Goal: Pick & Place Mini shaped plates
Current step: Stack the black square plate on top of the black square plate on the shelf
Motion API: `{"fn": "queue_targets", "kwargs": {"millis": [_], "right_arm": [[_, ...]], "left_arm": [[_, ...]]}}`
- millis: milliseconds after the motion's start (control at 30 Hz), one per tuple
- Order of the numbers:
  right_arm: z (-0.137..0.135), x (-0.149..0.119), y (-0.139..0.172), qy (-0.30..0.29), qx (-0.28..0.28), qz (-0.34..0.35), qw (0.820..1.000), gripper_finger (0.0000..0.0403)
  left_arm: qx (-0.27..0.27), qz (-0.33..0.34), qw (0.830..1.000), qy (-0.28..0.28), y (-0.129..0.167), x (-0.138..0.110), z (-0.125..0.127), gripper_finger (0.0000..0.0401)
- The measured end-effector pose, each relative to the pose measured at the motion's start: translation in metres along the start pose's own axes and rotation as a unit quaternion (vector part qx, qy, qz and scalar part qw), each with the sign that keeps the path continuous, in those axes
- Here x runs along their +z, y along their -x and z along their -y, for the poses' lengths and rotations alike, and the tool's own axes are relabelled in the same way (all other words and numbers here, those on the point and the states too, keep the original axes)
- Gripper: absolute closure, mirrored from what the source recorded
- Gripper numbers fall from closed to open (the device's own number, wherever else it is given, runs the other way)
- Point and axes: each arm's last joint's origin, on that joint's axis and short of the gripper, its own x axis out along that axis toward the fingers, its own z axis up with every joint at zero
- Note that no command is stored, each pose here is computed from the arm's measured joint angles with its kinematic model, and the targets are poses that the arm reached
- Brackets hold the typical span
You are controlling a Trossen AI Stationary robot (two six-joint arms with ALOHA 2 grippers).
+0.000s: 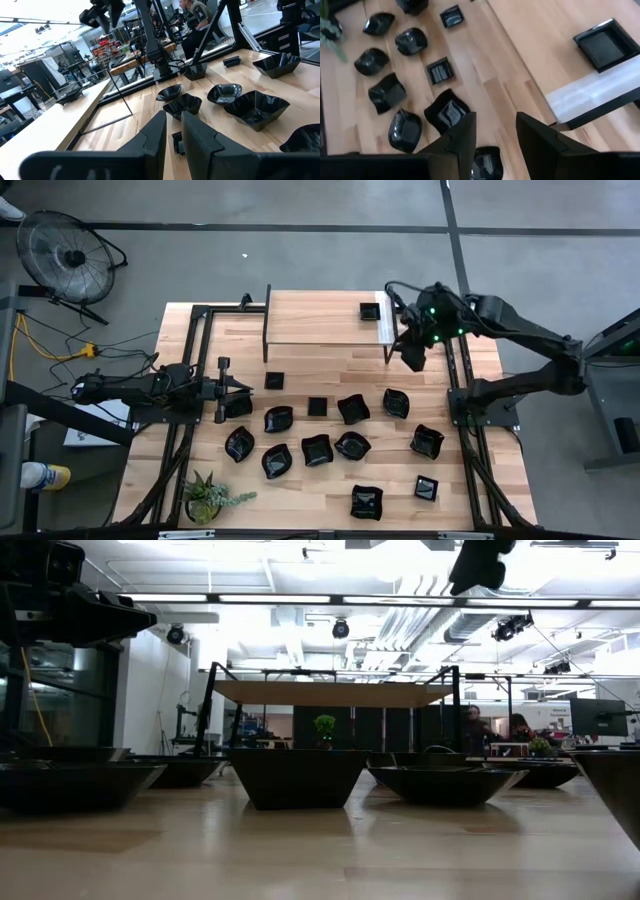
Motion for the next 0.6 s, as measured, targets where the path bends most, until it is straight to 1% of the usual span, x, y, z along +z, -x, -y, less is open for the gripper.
{"fn": "queue_targets", "kwargs": {"millis": [100,267,367,467,600], "right_arm": [[-0.013,-0.005,-0.001,0.01,0.008,-0.019,1.0,0.0269],[-0.037,-0.015,-0.002,0.007,0.022,-0.044,0.999,0.0269],[-0.052,-0.025,-0.001,0.021,0.032,-0.07,0.997,0.0269],[-0.065,-0.035,-0.008,0.033,0.03,-0.084,0.995,0.0269],[-0.077,-0.057,-0.025,0.038,0.034,-0.123,0.991,0.0269]], "left_arm": [[0.0,0.0,1.0,0.0,0.0,0.0,0.0,0.0345],[0.0,0.0,1.0,0.0,0.0,0.0,0.0,0.0345],[0.0,0.0,1.0,0.0,0.0,0.0,0.0,0.0345],[0.0,0.0,1.0,0.0,0.0,0.0,0.0,0.0345],[0.0,0.0,1.0,0.0,0.0,0.0,0.0,0.0345]]}}
